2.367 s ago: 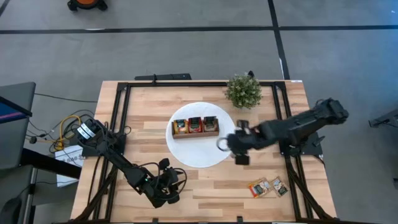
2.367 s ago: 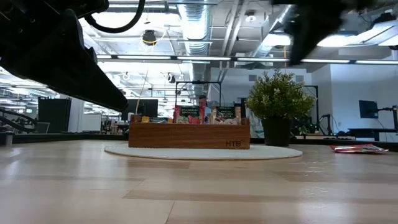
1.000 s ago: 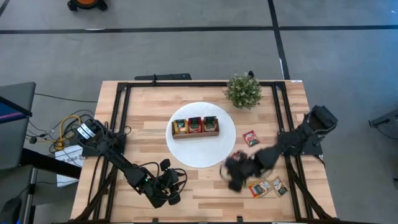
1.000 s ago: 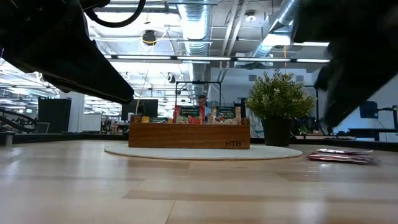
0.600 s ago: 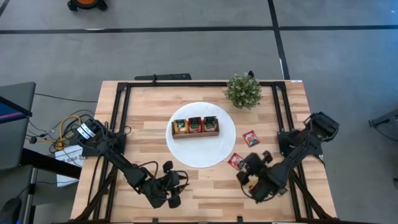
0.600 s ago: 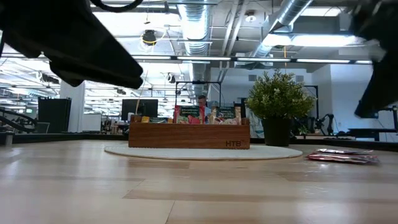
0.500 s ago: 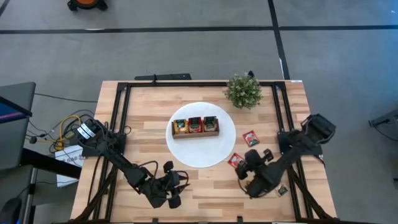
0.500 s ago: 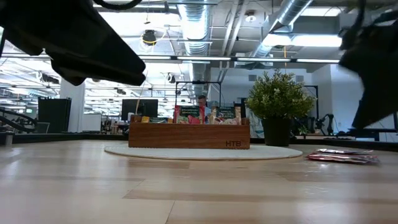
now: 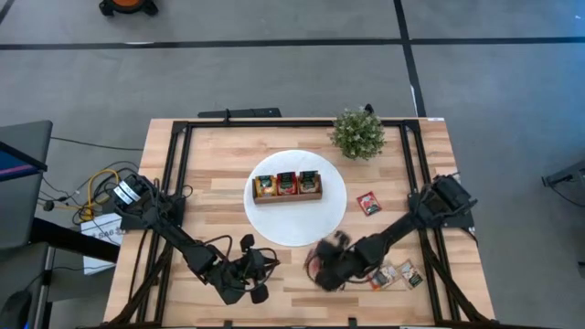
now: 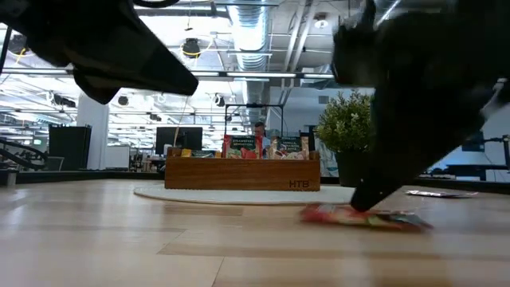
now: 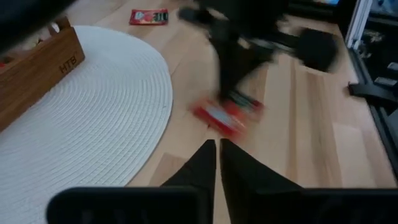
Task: Pick & Place Tea
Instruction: Put the red tea bag into the middle section of the wooden organizer
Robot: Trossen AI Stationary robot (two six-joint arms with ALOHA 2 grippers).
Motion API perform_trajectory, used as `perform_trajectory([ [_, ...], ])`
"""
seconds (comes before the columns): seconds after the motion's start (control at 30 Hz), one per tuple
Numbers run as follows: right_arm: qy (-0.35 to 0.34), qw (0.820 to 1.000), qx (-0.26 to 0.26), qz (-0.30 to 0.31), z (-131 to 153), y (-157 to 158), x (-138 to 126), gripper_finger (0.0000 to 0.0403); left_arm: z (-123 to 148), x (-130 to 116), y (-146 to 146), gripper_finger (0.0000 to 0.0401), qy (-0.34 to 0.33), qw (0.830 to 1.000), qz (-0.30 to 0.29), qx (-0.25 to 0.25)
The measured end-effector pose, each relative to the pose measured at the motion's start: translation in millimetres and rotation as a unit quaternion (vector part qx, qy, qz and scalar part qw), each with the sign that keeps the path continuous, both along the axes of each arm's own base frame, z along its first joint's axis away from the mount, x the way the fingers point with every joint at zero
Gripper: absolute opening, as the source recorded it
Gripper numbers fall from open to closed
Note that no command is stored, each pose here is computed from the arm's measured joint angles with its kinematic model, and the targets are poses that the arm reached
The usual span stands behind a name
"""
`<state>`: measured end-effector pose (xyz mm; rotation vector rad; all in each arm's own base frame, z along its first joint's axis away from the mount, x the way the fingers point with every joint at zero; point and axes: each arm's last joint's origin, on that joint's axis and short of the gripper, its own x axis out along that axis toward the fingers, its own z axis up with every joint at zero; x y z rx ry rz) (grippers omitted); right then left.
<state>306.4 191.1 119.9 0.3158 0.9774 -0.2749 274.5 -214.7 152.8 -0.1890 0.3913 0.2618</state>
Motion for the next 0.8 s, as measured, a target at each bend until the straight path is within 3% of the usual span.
perform_trajectory([
  [0.13, -0.059, 0.982, 0.030, 0.176, 7, 27, 21, 0.0000, 0, 2, 0, 0.0001, -0.007, 1.000, -0.003, 0.003],
  [0.2, -0.080, 0.977, 0.004, 0.196, 15, 36, 25, 0.0000, -2, 5, -2, 0.0001, -0.011, 1.000, -0.011, 0.004],
  [0.33, -0.127, 0.980, -0.029, 0.150, 40, 47, 17, 0.0000, -16, 12, -9, 0.0000, -0.007, 0.998, -0.069, 0.003],
  [0.43, -0.128, 0.987, 0.011, 0.097, 49, 56, 4, 0.0001, -28, 16, -14, 0.0000, 0.000, 0.992, -0.125, -0.007],
  [0.6, -0.094, 0.987, 0.130, -0.001, 40, 75, -14, 0.0030, -40, 19, -21, 0.0000, 0.017, 0.972, -0.233, -0.035],
  [0.8, -0.066, 0.975, 0.188, -0.096, 20, 85, -23, 0.0120, -57, 39, -26, 0.0000, 0.002, 0.967, -0.250, -0.048],
])
